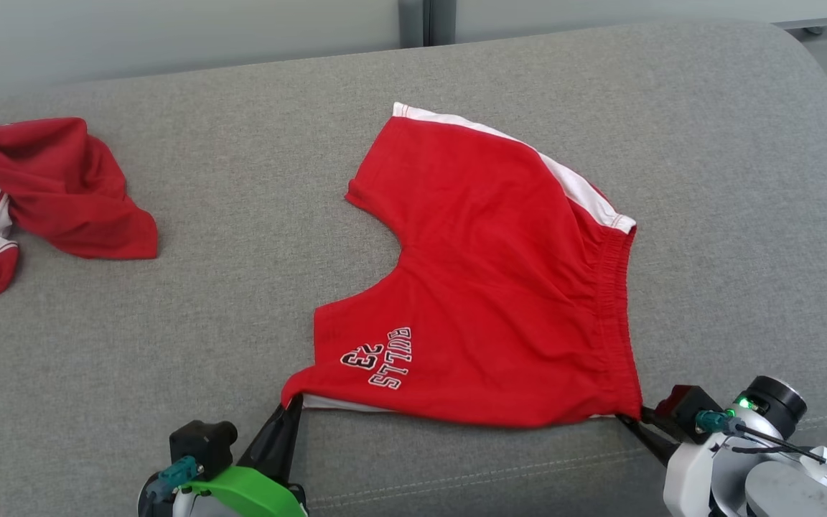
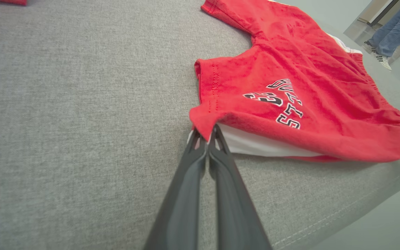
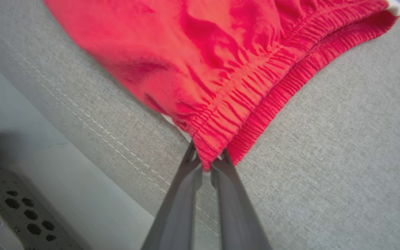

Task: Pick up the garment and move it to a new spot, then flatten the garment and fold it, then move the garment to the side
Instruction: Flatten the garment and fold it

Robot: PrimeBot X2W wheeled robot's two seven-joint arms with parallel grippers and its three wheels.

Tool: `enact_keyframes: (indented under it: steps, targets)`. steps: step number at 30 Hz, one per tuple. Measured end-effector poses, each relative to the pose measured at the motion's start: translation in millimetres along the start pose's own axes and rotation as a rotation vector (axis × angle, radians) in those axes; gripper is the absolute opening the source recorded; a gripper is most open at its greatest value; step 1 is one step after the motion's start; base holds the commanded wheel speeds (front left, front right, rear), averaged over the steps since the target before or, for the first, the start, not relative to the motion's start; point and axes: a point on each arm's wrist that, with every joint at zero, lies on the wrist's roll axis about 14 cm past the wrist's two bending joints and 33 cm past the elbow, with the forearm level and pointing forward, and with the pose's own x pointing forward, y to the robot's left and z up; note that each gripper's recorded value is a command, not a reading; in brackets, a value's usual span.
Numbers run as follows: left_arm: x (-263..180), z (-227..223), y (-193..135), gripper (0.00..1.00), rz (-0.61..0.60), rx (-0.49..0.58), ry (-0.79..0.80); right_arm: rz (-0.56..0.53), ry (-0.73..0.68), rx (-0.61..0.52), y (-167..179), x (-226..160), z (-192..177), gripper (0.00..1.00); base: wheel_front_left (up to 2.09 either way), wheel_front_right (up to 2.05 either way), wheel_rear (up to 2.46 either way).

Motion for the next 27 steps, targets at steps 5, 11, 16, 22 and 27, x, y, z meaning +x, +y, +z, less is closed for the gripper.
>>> enact_keyframes:
  steps: [5, 11, 16, 22, 27]
  targets:
    - [2.0, 7.8, 3.6, 0.00, 0.013, -0.015, -0.026, -0.036, -0.064, 0.085, -7.5, 2.8, 13.9, 0.00, 0.00, 0.00, 0.00]
    - [8.4, 30.9, 2.0, 0.00, 0.008, -0.038, -0.100, -0.085, -0.178, 0.191, -19.6, 1.5, 40.3, 0.00, 0.00, 0.00, 0.00]
    - [11.8, 43.8, -1.8, 0.00, -0.003, -0.053, -0.140, -0.106, -0.215, 0.246, -23.6, -3.4, 47.3, 0.00, 0.00, 0.00, 0.00]
    - [25.5, 62.2, -21.7, 0.00, -0.077, -0.008, -0.178, -0.122, -0.251, 0.324, -30.1, -5.3, 54.8, 0.00, 0.00, 0.00, 0.00]
    - [50.8, 101.3, -37.2, 0.00, -0.153, 0.084, -0.256, -0.147, -0.317, 0.360, -53.7, -0.9, 79.0, 0.00, 0.00, 0.00, 0.00]
